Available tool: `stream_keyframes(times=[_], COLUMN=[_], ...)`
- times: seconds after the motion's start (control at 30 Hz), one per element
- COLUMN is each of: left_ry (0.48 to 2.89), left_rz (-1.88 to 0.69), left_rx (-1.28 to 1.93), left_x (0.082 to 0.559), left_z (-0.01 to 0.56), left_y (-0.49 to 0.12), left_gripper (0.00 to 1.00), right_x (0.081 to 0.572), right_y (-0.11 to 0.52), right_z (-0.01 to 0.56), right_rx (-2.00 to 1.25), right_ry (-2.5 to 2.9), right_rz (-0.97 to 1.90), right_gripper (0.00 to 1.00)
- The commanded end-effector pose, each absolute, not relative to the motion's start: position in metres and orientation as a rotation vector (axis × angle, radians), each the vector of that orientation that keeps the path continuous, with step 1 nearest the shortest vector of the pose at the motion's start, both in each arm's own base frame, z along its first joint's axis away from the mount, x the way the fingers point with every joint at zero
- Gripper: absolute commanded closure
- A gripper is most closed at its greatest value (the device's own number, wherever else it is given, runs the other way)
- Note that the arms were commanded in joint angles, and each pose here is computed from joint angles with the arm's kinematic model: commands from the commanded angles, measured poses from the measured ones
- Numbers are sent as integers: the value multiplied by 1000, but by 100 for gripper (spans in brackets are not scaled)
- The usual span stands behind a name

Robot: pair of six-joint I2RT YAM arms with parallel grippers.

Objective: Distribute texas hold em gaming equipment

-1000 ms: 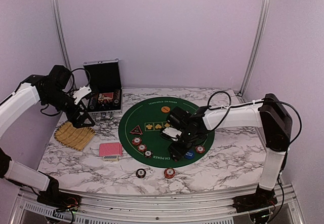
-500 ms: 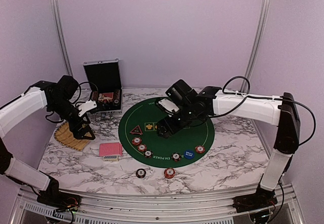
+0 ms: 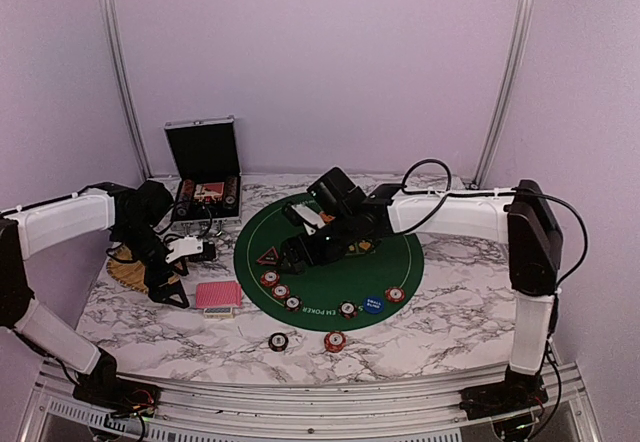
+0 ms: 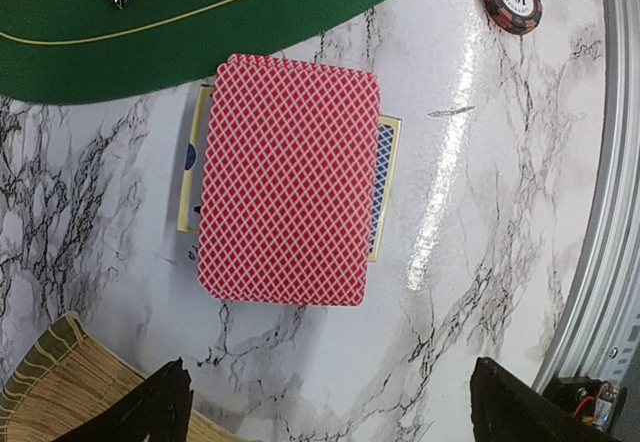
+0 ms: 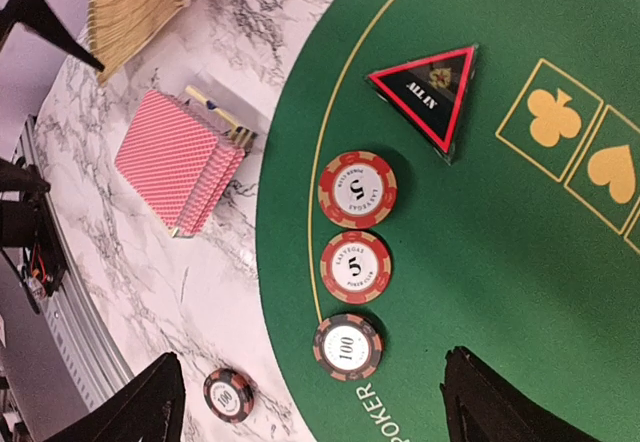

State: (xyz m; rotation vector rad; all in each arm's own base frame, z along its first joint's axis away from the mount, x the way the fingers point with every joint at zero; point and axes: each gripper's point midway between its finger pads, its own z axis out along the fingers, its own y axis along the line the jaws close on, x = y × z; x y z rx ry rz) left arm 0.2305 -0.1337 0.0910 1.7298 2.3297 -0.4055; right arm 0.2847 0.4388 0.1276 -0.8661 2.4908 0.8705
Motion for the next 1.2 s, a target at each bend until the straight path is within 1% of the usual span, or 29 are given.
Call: stream_keyframes(times=[0.0, 0.03, 0.07, 0.17, 0.23, 0.27, 0.3, 0.33, 0.57, 1.17], left_ry=[2244, 2247, 2250, 2239, 2224, 2214, 2204, 2200, 2184, 2204], left_rz=[-356, -356, -357, -351, -333, -329, -323, -327, -319, -324], left_rx=[1804, 1816, 1825, 1854, 1866, 1872, 1869, 1865, 1873, 1763], left_x=[237, 238, 238, 240, 242, 242, 244, 244, 242, 241], left_z=[85, 82, 79, 71, 65, 62, 61, 61, 57, 58], left_y=[-134, -134, -133, -133, -132, -132, -133, -134, -132, -119], left_gripper=[1, 1, 1, 1, 1, 1, 1, 1, 1, 1], right_x=[291, 293, 292, 285, 281, 279, 278, 275, 271, 269], right_y=[455, 456, 460, 476, 487, 493, 498, 505, 527, 543], right_z=[127, 123, 121, 113, 104, 101, 95, 91, 69, 36], right_rx=[-852, -849, -859, -913, -961, -978, -994, -1014, -1059, -1111], right_ry=[2481, 2482, 2479, 2472, 2474, 2474, 2479, 2478, 2492, 2521], right_rz=[864, 828, 809, 766, 728, 719, 712, 713, 729, 731], right_gripper=[18, 23, 31, 48, 66, 74, 79, 81, 86, 90])
